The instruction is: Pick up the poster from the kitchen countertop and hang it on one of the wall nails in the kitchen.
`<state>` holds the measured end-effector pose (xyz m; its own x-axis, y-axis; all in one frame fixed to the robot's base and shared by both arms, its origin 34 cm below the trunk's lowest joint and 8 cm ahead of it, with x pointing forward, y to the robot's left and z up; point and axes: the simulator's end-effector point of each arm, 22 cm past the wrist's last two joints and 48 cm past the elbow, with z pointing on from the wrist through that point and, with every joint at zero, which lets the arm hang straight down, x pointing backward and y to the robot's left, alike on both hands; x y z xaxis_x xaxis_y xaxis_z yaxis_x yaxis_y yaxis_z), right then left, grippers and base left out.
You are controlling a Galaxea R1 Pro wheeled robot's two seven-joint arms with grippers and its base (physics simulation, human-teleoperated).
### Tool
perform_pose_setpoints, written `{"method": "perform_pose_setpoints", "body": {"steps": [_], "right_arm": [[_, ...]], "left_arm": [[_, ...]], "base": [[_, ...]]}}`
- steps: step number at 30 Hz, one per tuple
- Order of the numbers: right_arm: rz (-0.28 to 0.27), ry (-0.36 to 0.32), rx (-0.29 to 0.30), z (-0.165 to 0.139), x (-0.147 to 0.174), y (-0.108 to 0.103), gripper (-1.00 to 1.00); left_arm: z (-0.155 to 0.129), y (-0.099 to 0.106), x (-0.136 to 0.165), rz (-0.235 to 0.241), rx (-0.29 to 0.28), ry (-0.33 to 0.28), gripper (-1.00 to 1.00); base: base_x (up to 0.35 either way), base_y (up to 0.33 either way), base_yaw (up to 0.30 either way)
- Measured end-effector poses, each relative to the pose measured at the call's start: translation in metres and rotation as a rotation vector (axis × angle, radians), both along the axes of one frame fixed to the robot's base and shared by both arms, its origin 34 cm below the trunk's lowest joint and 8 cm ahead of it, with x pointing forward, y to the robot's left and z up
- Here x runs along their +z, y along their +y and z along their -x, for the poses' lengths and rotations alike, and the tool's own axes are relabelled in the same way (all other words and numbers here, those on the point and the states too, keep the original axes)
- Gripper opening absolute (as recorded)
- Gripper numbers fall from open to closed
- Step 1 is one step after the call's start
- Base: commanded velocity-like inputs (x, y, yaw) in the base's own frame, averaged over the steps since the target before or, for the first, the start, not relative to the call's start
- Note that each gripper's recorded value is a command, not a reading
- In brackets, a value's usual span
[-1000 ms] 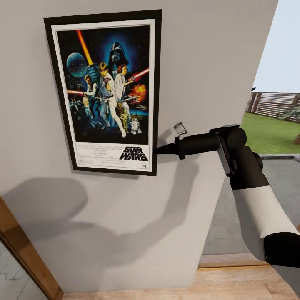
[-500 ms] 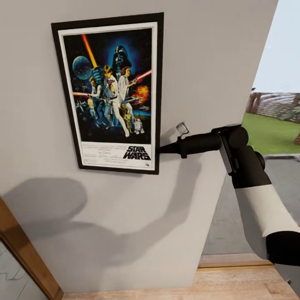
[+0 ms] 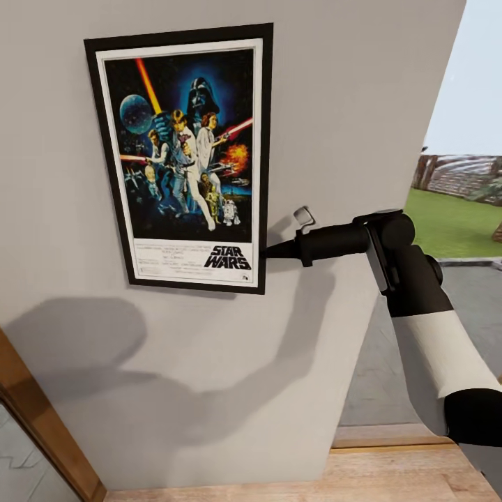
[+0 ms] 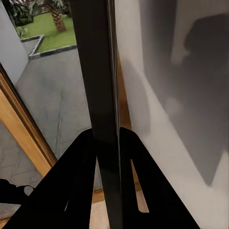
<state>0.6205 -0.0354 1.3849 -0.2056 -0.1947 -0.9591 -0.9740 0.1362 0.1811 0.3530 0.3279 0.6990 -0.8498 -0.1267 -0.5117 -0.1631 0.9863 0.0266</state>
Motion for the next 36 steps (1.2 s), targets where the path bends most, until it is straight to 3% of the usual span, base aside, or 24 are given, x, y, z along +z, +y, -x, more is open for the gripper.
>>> {"method": "perform_pose_setpoints", "body": {"steps": [36], "right_arm": [[-0.004,-0.002,0.005,0.0015,0.0015,0.0004,-1.0]], "left_arm": [[-0.0003,0.0,0.0002,0.001,0.0,0.0,1.0]], "base": [[-0.03,0.024,0.0]]}}
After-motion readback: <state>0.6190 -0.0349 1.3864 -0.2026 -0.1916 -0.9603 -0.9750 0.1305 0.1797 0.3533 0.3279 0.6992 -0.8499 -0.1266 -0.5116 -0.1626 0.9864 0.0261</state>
